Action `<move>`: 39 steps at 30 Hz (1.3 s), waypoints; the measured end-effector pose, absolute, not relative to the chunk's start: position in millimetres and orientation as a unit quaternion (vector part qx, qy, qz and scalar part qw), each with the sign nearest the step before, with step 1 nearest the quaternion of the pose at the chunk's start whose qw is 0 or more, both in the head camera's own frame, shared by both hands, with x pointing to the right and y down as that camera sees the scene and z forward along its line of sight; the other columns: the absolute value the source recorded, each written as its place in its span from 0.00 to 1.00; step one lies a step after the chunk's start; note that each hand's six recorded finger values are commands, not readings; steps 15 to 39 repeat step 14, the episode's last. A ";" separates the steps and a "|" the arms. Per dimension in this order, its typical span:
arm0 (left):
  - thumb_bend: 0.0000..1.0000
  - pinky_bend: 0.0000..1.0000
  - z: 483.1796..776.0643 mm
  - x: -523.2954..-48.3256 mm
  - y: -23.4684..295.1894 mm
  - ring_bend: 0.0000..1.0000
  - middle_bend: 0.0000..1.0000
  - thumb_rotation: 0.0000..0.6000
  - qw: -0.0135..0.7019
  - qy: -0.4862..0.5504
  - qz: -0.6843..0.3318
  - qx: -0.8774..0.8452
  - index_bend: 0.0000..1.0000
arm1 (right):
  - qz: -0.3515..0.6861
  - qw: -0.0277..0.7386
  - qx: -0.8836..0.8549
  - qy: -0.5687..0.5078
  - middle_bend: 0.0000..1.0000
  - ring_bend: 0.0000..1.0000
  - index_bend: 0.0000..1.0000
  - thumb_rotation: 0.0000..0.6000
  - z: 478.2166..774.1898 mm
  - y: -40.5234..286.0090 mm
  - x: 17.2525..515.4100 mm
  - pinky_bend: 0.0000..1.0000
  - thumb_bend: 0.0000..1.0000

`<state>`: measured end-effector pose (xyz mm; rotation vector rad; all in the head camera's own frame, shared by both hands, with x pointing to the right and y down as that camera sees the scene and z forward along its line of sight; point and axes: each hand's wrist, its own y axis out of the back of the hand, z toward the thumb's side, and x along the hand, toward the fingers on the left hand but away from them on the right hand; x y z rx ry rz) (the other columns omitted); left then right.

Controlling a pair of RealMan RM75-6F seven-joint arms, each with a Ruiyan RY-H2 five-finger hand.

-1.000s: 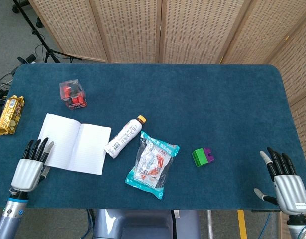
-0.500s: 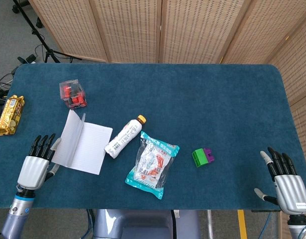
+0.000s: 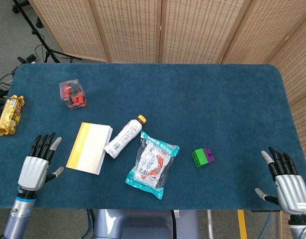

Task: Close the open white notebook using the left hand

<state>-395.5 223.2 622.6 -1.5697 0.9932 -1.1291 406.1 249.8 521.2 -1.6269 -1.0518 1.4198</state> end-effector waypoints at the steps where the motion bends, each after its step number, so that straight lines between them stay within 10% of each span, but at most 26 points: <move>1: 0.03 0.00 620.8 -396.3 223.4 0.00 0.00 1.00 0.462 0.405 -0.462 -0.639 0.00 | 0.551 0.361 -0.632 -0.408 0.00 0.00 0.00 1.00 521.4 249.8 405.9 0.00 0.00; 39: 0.03 0.00 578.4 -417.7 230.2 0.00 0.00 1.00 0.421 0.376 -0.538 -0.626 0.00 | 0.558 0.359 -0.636 -0.395 0.00 0.00 0.00 1.00 526.9 250.8 401.3 0.00 0.00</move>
